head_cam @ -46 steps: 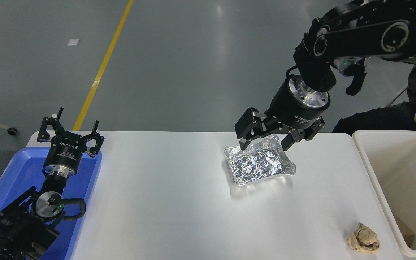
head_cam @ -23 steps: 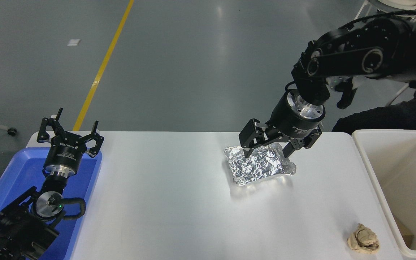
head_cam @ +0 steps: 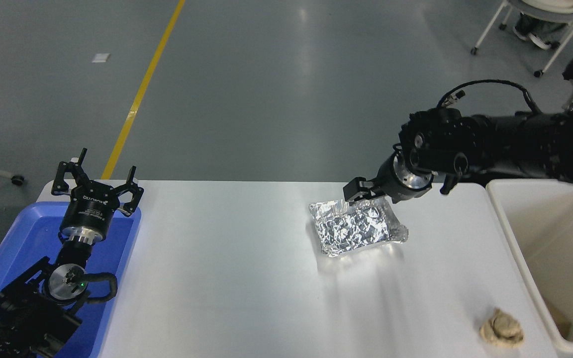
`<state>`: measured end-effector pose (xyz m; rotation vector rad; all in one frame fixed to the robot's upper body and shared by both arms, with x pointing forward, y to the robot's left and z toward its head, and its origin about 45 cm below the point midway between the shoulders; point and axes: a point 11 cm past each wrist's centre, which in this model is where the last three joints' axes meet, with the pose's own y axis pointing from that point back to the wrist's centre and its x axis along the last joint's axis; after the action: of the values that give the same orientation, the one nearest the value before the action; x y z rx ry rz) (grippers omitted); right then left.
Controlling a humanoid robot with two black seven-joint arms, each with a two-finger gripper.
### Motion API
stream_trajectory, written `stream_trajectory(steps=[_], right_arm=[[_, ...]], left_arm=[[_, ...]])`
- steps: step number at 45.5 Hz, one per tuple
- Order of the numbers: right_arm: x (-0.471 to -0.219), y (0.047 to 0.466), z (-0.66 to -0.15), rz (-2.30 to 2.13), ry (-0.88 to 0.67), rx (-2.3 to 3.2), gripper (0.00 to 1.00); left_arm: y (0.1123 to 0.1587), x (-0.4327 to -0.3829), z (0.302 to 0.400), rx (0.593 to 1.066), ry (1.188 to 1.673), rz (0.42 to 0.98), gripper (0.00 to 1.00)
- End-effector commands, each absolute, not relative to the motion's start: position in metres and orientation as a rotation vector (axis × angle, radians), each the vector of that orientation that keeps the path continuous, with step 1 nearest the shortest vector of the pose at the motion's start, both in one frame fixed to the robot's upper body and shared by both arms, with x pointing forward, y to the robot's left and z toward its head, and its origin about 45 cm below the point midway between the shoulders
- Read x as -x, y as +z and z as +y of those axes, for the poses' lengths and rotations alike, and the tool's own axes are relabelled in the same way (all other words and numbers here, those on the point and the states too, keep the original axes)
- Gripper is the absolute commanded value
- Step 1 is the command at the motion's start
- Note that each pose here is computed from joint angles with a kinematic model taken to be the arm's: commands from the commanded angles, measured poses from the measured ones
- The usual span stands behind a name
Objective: Pick up foil plate and place in dustbin
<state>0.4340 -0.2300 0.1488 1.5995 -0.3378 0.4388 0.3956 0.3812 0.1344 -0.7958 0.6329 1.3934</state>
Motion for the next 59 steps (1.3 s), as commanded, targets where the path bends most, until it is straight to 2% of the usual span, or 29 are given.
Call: stream_trajectory(steps=[1,4,22,26,29,35,39,44,46,49,59], right_arm=[[-0.424,0.096,-0.268,-0.511,0.5,-1.531,1.0],[-0.422,0.085,-0.273,-0.57,0.497,-1.527,1.0],[-0.406,0.052,-0.258,-0.646,0.538,-1.539,1.0],[-0.403,0.047,-0.257,-0.66,0.545,-1.535,0.97],[-0.403,0.046,-0.259,-0.669,0.547,-1.529,0.88],[-0.403,0.046,-0.26,-0.677,0.549,-1.527,0.63],[-0.405,0.047,-0.262,-0.685,0.553,-1.52,0.36],[-0.406,0.048,-0.263,-0.684,0.56,-1.515,0.13],[-0.406,0.048,-0.263,-0.679,0.562,-1.514,0.11],[-0.404,0.046,-0.263,-0.671,0.559,-1.516,0.0],[-0.403,0.045,-0.261,-0.646,0.564,-1.518,0.0]], left_arm=[[0.1342,-0.3956,0.3808,0.798,1.393,0.634,1.0],[0.1354,-0.3962,0.3809,0.797,1.391,0.631,1.0],[0.1345,-0.3955,0.3815,0.796,1.393,0.632,1.0],[0.1345,-0.3955,0.3818,0.798,1.396,0.632,1.0],[0.1345,-0.3955,0.3818,0.798,1.396,0.632,1.0],[0.1342,-0.3956,0.3811,0.798,1.395,0.633,1.0],[0.1345,-0.3955,0.3818,0.798,1.396,0.632,1.0],[0.1342,-0.3956,0.3811,0.798,1.395,0.633,1.0],[0.1342,-0.3956,0.3811,0.798,1.395,0.633,1.0],[0.1345,-0.3955,0.3818,0.798,1.396,0.632,1.0],[0.1345,-0.3955,0.3818,0.798,1.396,0.632,1.0]])
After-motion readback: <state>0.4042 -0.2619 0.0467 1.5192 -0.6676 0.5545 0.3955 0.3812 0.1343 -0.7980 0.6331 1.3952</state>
